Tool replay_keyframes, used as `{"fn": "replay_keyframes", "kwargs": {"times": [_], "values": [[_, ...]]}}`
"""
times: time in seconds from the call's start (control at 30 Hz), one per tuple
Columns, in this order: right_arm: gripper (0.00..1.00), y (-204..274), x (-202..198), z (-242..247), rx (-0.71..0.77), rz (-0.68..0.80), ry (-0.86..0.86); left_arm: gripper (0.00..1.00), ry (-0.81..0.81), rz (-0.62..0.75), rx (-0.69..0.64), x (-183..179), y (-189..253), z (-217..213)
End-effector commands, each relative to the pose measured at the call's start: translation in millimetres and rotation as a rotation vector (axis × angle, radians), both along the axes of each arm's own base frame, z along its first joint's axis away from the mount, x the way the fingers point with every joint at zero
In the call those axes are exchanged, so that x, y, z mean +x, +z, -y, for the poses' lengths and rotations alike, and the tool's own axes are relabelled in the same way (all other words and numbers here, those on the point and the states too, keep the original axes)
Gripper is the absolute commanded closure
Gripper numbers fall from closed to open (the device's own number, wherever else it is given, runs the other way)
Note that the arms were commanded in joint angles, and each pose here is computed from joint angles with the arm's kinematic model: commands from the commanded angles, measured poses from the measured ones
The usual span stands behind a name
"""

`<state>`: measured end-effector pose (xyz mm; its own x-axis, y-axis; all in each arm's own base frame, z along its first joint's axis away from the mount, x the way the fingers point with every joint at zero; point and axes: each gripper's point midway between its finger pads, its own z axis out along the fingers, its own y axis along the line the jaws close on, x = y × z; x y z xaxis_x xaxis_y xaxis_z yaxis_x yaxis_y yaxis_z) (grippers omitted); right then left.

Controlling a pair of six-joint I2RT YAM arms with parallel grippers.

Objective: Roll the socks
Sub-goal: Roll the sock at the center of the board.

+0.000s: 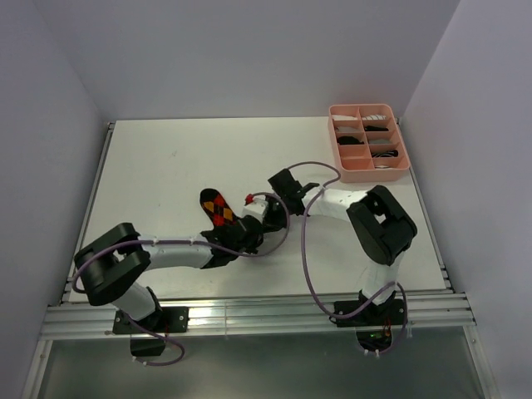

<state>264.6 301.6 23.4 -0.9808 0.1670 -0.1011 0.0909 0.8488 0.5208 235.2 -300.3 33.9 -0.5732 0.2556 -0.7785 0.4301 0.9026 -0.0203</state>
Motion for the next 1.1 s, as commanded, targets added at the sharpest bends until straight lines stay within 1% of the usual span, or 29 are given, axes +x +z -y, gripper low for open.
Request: {"fn": "replay_keyframes", "kwargs": {"times": [0.0,0.03,0.07,0.1,0.13,0.17,0.2,0.23,0.27,0.3,0.33,0.43,0.47,0.5,0.67,0.8,1.07], "values": [[0.77,45.4,27.5,-14.5,0.139,0.193,-0.047,0.99,-0.034,-0.201,-0.15,-23.7,-6.6,-9.3],[0.73,54.1,32.8,-17.8,0.168,0.231,-0.061,0.99,-0.026,-0.212,-0.186,-21.4,-3.1,-11.3],[0.66,53.7,33.8,-13.6,0.166,0.25,-0.08,0.99,-0.025,-0.23,-0.219,-23.5,-3.5,-13.9],[0.63,65.2,35.5,-13.3,0.19,0.283,-0.093,0.99,-0.012,-0.245,-0.28,-19.0,5.6,-16.3],[0.59,67.4,37.4,-11.6,0.206,0.313,-0.106,0.99,-0.004,-0.263,-0.298,-21.0,3.3,-21.6],[0.52,71.5,39.4,-9.4,0.213,0.34,-0.122,0.99,-0.001,-0.261,-0.352,-19.4,12.6,-19.4],[0.48,83.5,39.9,-8.7,0.241,0.373,-0.138,0.99,0.024,-0.271,-0.375,-14.9,12.8,-25.7],[0.45,83.6,39.2,-6.0,0.258,0.395,-0.149,0.99,0.018,-0.299,-0.398,-19.9,10.1,-28.1],[0.4,87.6,39.1,-4.8,0.273,0.415,-0.157,0.99,0.023,-0.307,-0.418,-20.1,10.3,-30.0],[0.38,94.9,37.8,-4.6,0.295,0.439,-0.157,0.99,0.045,-0.31,-0.462,-15.7,14.6,-32.0],[0.37,93.6,36.7,-4.2,0.299,0.446,-0.155,1.0,0.042,-0.342,-0.474,-21.9,9.2,-35.0],[0.36,85.7,31.0,-5.8,0.308,0.423,-0.134,0.99,0.077,-0.372,-0.538,-18.6,8.2,-40.1],[0.36,82.3,28.5,-6.5,0.312,0.412,-0.132,0.99,0.074,-0.403,-0.546,-24.3,2.4,-42.2],[0.36,78.6,26.2,-7.6,0.32,0.395,-0.136,0.99,0.097,-0.413,-0.563,-21.5,1.1,-46.6],[0.34,57.1,7.1,-11.7,0.326,0.335,-0.129,0.99,0.112,-0.459,-0.639,-21.1,-2.3,-52.7],[0.32,43.3,-4.4,-16.0,0.355,0.293,-0.137,0.99,0.124,-0.527,-0.695,-20.0,-6.6,-54.0],[0.33,19.0,-20.6,-35.0,0.372,0.229,-0.103,0.99,0.177,-0.615,-0.738,-19.4,-18.8,-58.3]]}}
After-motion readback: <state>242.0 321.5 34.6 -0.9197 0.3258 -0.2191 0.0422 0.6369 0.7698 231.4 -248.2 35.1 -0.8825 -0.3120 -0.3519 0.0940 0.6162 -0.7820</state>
